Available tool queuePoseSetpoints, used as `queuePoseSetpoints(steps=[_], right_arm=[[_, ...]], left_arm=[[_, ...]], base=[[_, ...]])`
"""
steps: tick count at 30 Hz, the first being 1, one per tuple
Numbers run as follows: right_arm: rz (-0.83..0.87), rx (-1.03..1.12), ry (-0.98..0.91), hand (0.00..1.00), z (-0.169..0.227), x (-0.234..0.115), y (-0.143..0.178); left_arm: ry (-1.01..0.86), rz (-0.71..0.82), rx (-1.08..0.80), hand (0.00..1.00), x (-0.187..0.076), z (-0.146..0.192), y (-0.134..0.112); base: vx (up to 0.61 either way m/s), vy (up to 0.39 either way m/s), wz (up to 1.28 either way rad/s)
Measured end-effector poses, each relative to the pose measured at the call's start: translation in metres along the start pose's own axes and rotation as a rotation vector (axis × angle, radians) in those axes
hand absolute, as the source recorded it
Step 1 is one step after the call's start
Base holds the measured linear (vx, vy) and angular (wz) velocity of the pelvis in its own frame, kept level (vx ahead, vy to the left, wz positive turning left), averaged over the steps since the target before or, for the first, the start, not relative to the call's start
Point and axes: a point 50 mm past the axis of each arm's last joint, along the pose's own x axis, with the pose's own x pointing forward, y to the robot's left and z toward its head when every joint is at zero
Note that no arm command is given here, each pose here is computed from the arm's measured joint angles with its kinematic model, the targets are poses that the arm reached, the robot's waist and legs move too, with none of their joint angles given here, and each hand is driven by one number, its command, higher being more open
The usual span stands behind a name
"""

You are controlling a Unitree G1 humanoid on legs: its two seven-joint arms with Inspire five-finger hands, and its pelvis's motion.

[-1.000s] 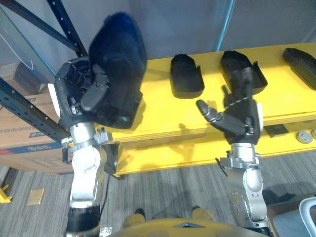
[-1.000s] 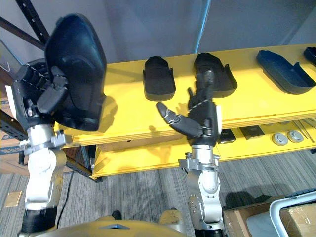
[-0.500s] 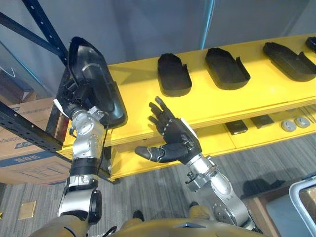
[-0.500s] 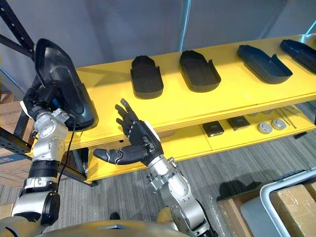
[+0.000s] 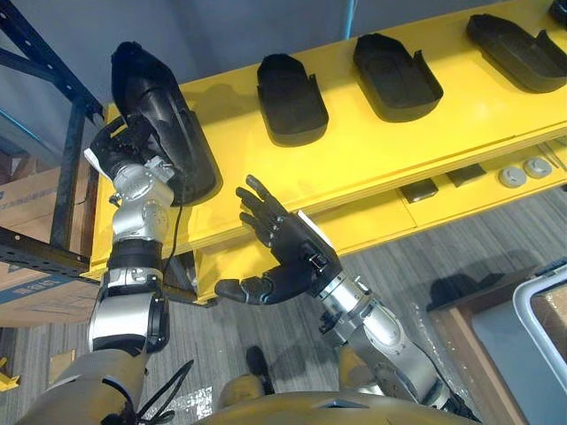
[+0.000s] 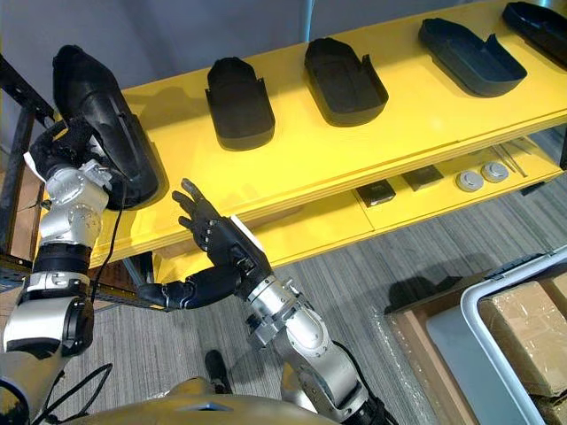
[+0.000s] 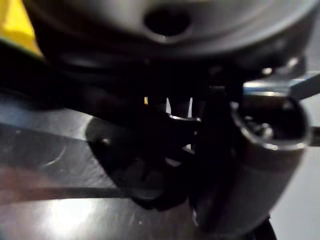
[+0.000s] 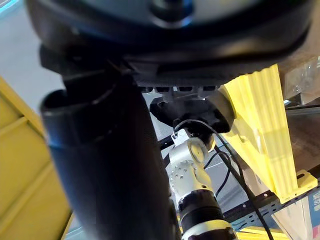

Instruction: Walk over and take three plastic housings, then place them on the shelf

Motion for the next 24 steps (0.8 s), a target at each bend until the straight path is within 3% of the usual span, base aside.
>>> queuePoseSetpoints(steps=[13,24], right_arm=[[-0.027,-0.023,-0.02,1.0,0.008,-0.002,0.0],[-0.02,-0.021,-0.037,1.0,0.014,-0.001,0.005]], left_arm=[[0.064,-0.018,0.285,0.0,0.012,0.017,-0.005],[0.104,-0.005,0.309,0.0,0.017,0.019,0.0]], base=[[-0.01,-0.002,-0.02],[0.0,0.0,0.0]])
